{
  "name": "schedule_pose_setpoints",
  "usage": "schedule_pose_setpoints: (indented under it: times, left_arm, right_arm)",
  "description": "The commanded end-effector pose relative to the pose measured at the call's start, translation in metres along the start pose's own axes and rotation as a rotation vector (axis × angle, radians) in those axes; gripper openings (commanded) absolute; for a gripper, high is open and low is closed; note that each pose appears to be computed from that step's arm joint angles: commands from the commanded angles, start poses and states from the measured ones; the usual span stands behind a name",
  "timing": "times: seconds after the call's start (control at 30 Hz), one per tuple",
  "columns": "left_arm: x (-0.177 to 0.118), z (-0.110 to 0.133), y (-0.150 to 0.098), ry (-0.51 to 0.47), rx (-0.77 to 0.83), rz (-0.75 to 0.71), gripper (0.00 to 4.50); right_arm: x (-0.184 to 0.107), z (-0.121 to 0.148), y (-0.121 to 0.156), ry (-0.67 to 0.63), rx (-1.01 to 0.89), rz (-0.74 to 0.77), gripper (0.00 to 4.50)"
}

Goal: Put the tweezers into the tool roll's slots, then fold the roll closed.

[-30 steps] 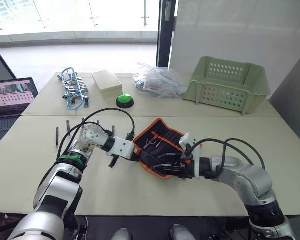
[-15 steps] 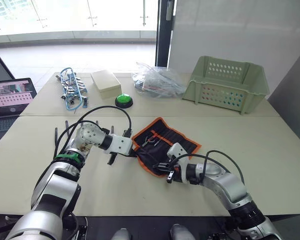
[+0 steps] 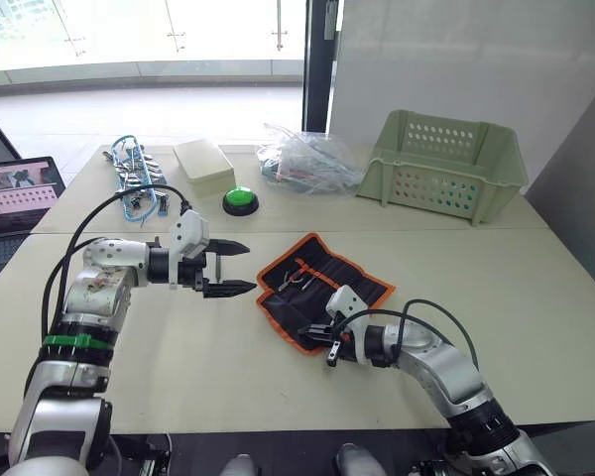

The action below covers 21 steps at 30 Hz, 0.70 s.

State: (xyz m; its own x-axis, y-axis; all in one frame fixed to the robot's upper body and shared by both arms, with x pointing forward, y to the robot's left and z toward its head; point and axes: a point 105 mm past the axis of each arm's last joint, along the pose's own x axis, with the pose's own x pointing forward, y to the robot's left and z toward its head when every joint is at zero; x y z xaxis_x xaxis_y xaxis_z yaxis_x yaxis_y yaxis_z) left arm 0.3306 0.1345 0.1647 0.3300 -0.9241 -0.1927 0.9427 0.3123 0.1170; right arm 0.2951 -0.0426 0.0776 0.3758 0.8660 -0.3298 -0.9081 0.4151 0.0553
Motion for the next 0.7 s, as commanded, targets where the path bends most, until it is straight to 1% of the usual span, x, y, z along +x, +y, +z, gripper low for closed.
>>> schedule_pose_setpoints:
  times: [0.03,0.07,0.17,0.27,0.33,0.37,0.43,0.53,0.63,0.7]
  left_arm:
    - [0.024,0.009,-0.014,-0.082,-0.096,0.094,2.44]
    - [0.027,0.009,-0.017,-0.091,-0.110,0.104,2.09]
    - [0.045,-0.008,-0.030,-0.095,-0.147,0.174,1.15]
    - [0.052,-0.026,-0.029,-0.079,-0.154,0.259,0.08]
    - [0.053,-0.036,-0.023,-0.080,-0.147,0.339,0.03]
    - [0.054,-0.041,-0.024,-0.072,-0.159,0.355,0.03]
    - [0.059,-0.055,-0.035,-0.036,-0.180,0.338,0.03]
    - [0.063,-0.062,-0.043,-0.036,-0.213,0.314,0.03]
    - [0.061,-0.066,-0.043,-0.028,-0.216,0.311,0.03]
    - [0.055,-0.071,-0.035,-0.002,-0.205,0.337,0.03]
  right_arm:
    - [0.004,-0.009,0.005,0.034,0.019,0.019,0.00]
    - [0.004,-0.009,0.005,0.035,0.018,0.020,0.00]
    - [0.001,-0.009,0.007,0.034,0.023,0.025,0.00]
    - [-0.001,-0.011,0.009,0.039,0.025,0.026,0.00]
    - [-0.001,-0.012,0.009,0.041,0.026,0.025,0.00]
    - [-0.001,-0.012,0.010,0.041,0.027,0.024,0.00]
    - [-0.002,-0.011,0.010,0.041,0.029,0.022,0.00]
    - [-0.002,-0.011,0.011,0.043,0.029,0.021,0.00]
    - [-0.002,-0.011,0.011,0.048,0.028,0.020,0.00]
    - [-0.002,-0.011,0.011,0.056,0.026,0.021,0.00]
